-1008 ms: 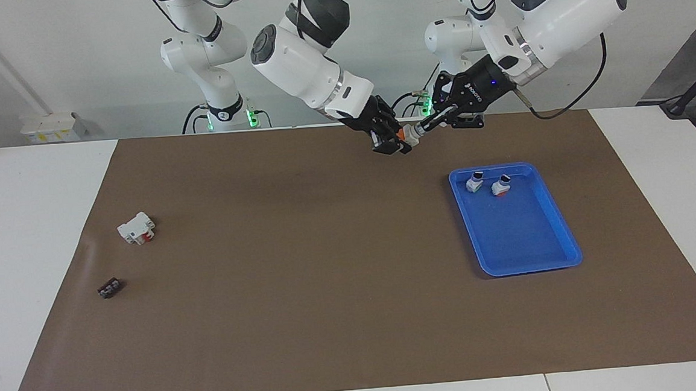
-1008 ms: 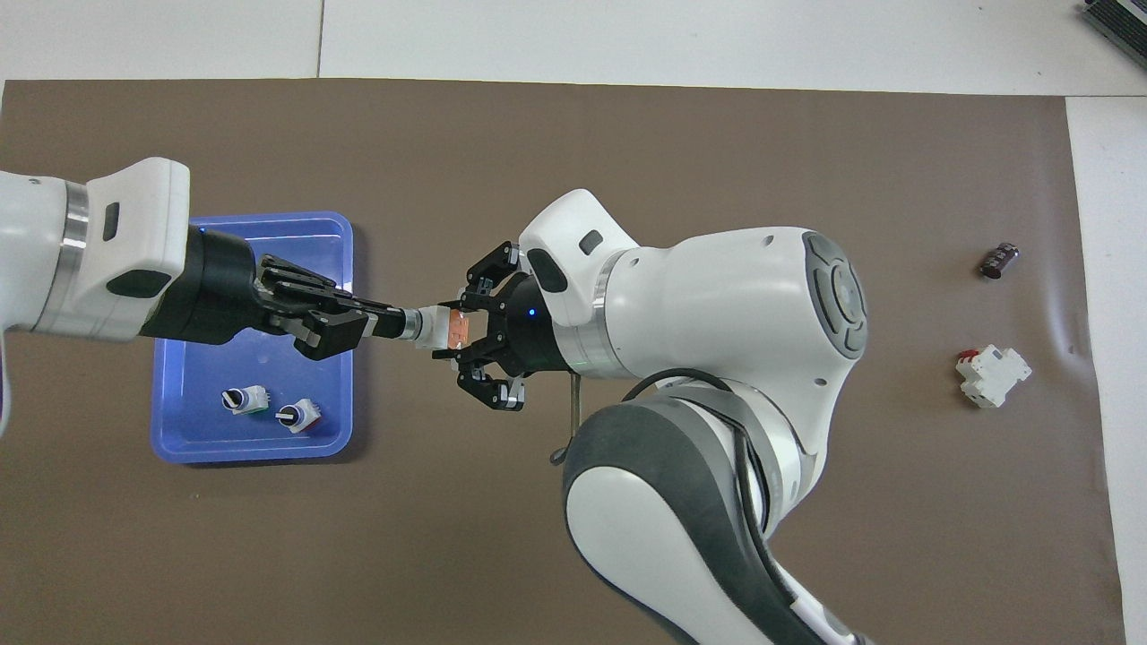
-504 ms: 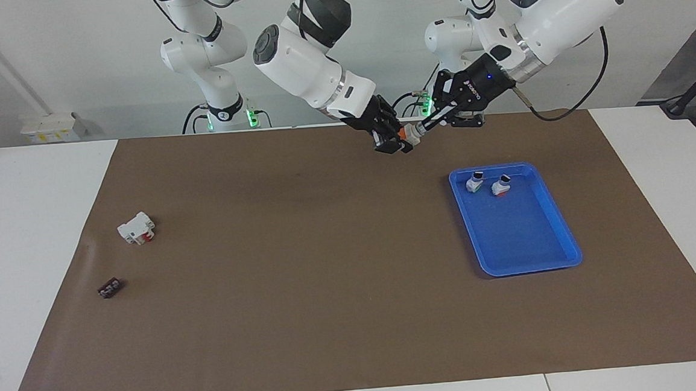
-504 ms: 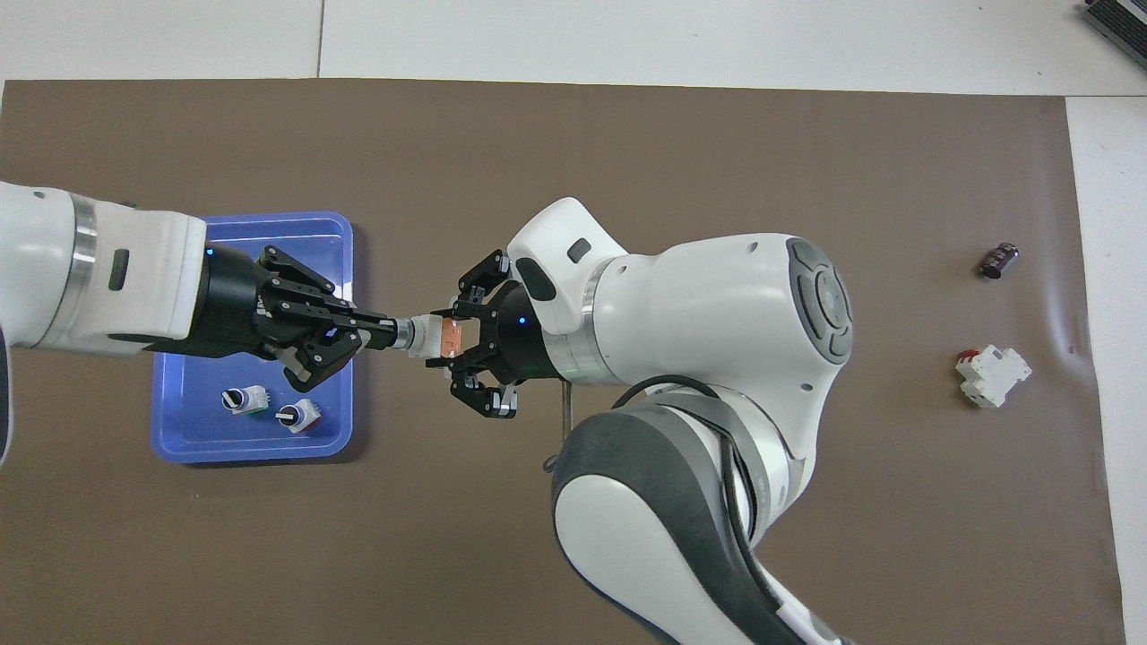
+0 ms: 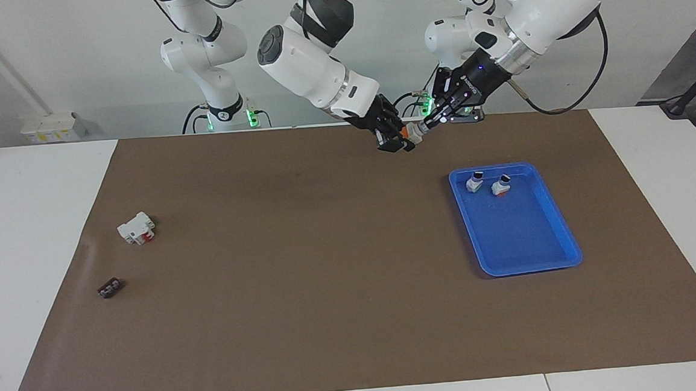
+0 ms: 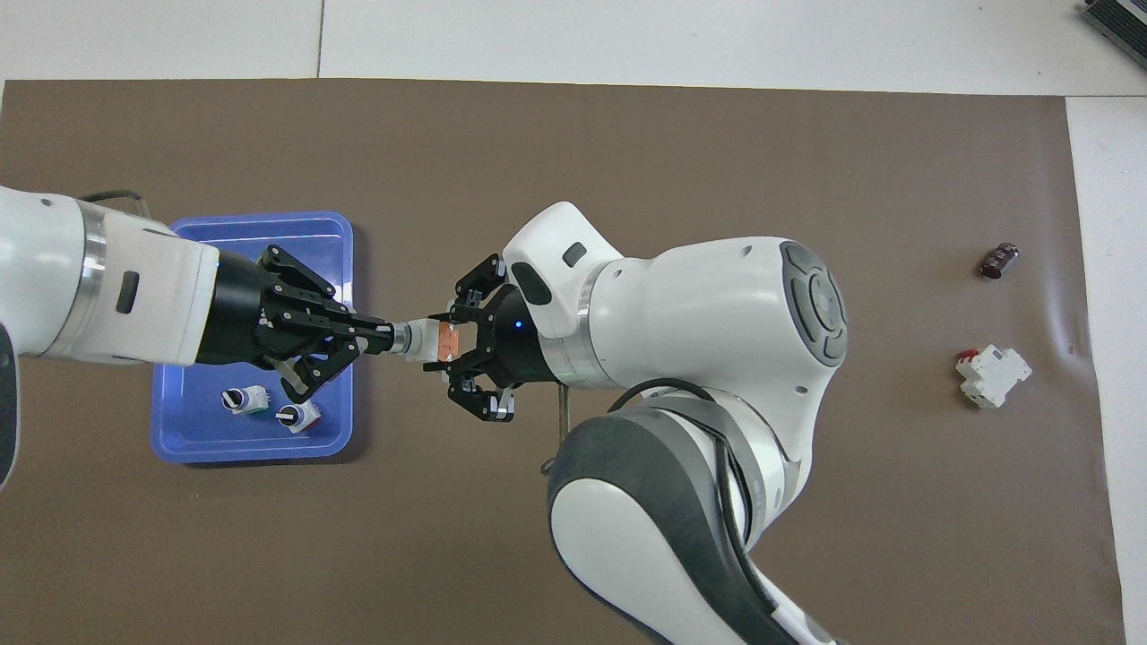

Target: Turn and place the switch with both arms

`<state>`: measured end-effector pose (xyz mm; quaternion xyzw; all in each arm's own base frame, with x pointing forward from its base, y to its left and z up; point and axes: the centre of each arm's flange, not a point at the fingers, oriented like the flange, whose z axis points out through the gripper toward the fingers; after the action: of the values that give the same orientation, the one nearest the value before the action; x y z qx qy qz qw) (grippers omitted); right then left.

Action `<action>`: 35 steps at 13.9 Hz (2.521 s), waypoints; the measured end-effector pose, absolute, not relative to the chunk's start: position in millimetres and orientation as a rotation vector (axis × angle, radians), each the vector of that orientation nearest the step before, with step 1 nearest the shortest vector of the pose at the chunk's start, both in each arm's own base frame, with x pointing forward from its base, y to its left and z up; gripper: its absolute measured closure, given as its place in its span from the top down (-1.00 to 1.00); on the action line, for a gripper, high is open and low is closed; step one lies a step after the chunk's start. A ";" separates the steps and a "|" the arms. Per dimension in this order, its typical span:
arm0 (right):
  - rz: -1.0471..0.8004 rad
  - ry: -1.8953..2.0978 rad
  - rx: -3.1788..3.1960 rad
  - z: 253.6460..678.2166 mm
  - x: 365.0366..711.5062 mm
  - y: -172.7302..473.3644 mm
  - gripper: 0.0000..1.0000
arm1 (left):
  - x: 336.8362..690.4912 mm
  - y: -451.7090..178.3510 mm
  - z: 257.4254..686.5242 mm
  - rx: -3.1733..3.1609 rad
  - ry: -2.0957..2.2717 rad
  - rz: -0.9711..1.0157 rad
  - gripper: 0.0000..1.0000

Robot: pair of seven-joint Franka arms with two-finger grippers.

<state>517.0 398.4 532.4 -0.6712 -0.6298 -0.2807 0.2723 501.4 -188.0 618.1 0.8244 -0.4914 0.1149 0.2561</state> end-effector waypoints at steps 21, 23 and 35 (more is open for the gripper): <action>-0.845 -1.536 -2.166 548.2 593.6 257.6 1.00 | 486.6 -163.1 578.0 2.488 -1.156 0.047 -0.81; -0.813 -1.478 -2.295 546.4 603.8 232.1 1.00 | 485.3 -156.6 567.1 2.540 -1.166 0.026 -0.81; -0.489 -0.776 -3.056 566.8 610.8 116.0 1.00 | 535.4 -91.0 465.3 2.573 -1.932 0.015 -0.81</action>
<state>610.8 116.0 566.8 -0.9575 -0.2433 -0.1533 -0.0244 535.4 -91.0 465.3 0.7992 -0.5999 0.0047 -0.0380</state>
